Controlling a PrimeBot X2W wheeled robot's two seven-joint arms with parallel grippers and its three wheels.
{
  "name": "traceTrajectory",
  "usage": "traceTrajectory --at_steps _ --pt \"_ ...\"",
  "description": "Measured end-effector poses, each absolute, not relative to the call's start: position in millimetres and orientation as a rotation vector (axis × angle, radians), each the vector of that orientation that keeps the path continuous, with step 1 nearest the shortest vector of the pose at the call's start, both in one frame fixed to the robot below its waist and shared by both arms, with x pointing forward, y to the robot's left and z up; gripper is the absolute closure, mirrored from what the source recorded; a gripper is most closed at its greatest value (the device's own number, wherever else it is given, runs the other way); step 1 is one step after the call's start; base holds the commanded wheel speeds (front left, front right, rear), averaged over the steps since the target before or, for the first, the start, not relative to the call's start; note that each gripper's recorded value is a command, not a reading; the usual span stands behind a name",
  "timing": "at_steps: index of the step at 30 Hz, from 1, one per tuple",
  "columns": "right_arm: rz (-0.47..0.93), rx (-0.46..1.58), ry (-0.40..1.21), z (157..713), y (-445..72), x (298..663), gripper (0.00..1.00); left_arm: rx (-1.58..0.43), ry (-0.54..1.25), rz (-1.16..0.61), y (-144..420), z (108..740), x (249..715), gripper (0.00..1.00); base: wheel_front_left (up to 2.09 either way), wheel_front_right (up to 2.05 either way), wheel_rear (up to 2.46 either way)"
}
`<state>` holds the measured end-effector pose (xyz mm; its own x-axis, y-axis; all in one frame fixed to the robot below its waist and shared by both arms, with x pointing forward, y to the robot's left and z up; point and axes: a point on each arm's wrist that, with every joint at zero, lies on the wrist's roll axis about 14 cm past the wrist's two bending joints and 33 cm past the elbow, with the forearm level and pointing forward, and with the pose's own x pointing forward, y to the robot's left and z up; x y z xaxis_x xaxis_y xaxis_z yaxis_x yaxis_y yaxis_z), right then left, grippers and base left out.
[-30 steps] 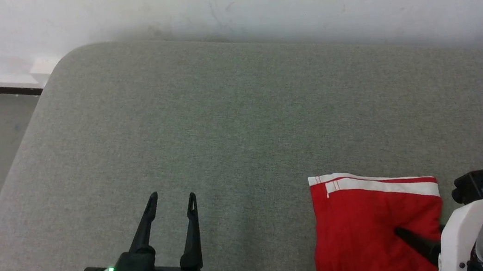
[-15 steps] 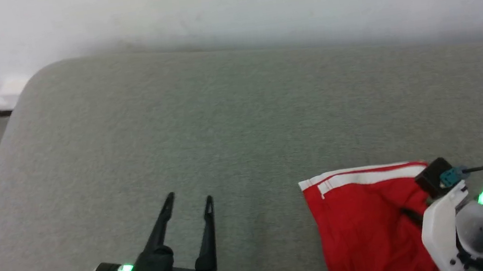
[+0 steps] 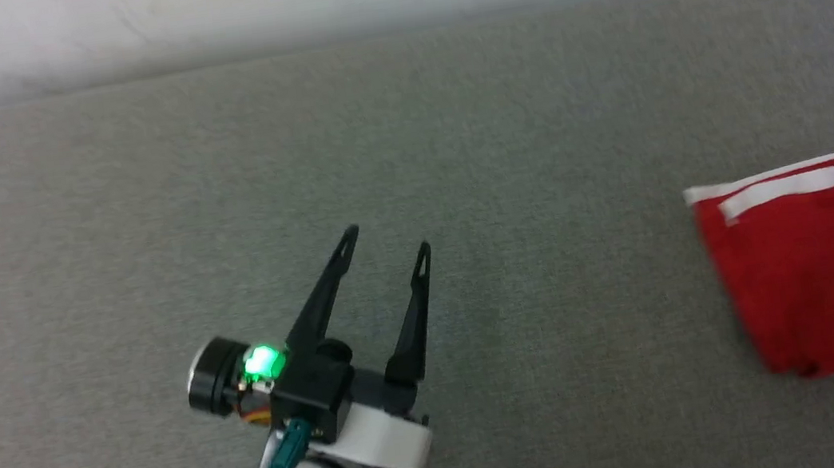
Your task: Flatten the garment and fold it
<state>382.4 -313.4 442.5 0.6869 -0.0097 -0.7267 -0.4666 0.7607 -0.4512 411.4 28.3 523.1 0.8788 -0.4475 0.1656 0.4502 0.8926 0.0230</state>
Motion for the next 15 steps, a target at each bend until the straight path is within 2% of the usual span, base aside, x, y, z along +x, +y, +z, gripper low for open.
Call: traceTrajectory --at_steps 8,15 --pt "0.054 -0.776 0.916 437.3 -434.7 373.9 1.0 -0.06 -0.152 -0.52 8.3 502.2 447.6 0.0 0.0 0.0 0.0" --pt "-0.099 -0.788 0.985 421.8 -496.3 371.8 1.0 -0.083 -0.081 -0.519 8.1 465.8 463.9 0.0 0.0 0.0 0.0"
